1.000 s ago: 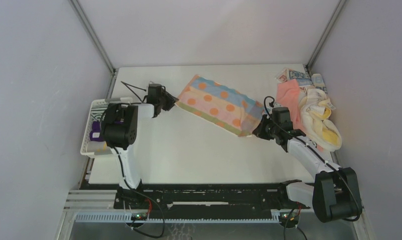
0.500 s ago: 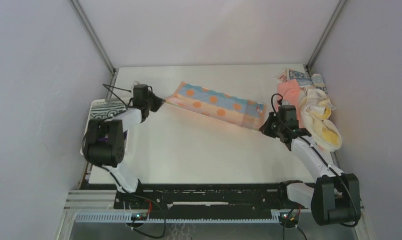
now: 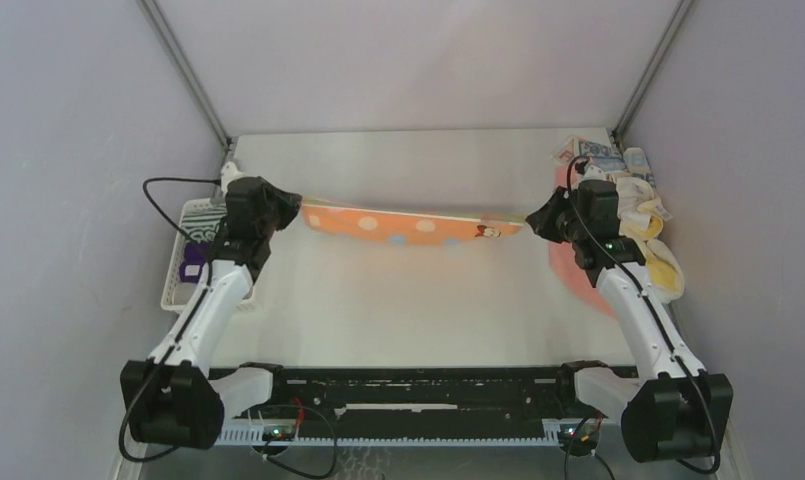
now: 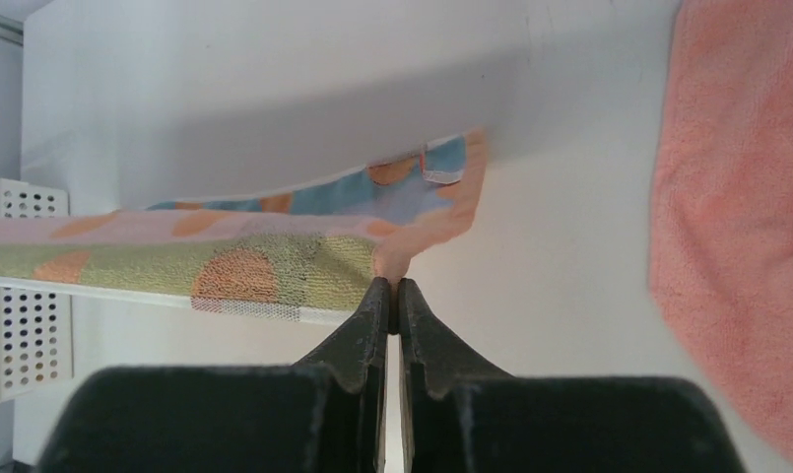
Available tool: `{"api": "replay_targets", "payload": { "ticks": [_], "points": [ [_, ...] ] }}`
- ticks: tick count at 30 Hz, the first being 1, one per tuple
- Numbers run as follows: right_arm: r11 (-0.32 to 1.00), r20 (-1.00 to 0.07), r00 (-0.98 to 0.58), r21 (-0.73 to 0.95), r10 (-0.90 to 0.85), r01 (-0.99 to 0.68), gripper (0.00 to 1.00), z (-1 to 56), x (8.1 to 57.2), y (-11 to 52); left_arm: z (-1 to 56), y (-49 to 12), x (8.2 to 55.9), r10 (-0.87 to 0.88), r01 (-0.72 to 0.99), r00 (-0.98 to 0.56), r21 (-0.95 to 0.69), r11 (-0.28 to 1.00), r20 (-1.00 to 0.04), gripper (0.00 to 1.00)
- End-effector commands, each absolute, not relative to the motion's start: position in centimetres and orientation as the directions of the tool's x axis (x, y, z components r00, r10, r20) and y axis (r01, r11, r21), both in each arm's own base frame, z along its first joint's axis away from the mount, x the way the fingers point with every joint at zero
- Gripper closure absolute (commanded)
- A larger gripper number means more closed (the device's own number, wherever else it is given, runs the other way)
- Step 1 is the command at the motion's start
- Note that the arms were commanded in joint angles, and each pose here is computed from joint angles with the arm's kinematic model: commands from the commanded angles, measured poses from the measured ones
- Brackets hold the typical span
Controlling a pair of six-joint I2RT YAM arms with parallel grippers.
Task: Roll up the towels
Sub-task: Flatten out the towel at the center of the board.
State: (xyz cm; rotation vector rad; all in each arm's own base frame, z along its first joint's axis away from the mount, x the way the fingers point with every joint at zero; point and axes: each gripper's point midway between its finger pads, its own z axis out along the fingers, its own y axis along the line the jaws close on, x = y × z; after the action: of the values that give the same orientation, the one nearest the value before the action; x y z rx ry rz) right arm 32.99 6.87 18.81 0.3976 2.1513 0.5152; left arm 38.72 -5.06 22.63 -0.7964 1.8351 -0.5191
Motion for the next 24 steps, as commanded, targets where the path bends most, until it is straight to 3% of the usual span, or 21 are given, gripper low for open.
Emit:
{"api": "replay_targets", "payload": {
  "ticks": [1,11,15,19,24],
  "points": [
    [0.871,-0.738,-0.500,0.486,0.453,0.072,1.00,23.0,31.7,6.0,24.0,-2.4,34.2,-0.679,-0.322,-0.189,-0.609,0.725,-0.709,1.00],
    [0.865,-0.785,-0.431,0.501,0.445,-0.019,1.00,28.2,23.4,6.3,27.1,-1.3,22.6,-0.638,-0.267,-0.159,-0.590,0.762,-0.753,1.00],
    [0.866,-0.779,-0.441,0.500,0.446,-0.009,1.00,27.9,21.2,6.1,26.3,-1.8,20.2,-0.650,-0.249,-0.188,-0.604,0.757,-0.737,1.00],
    [0.866,-0.760,-0.463,0.498,0.456,0.035,1.00,26.7,21.4,5.8,23.5,-2.1,20.7,-0.660,-0.276,-0.227,-0.602,0.749,-0.717,1.00],
    [0.853,-0.718,-0.486,0.507,0.497,0.122,1.00,23.6,25.5,5.3,19.8,-2.8,25.0,-0.683,-0.317,-0.270,-0.608,0.728,-0.678,1.00]
  ]
}}
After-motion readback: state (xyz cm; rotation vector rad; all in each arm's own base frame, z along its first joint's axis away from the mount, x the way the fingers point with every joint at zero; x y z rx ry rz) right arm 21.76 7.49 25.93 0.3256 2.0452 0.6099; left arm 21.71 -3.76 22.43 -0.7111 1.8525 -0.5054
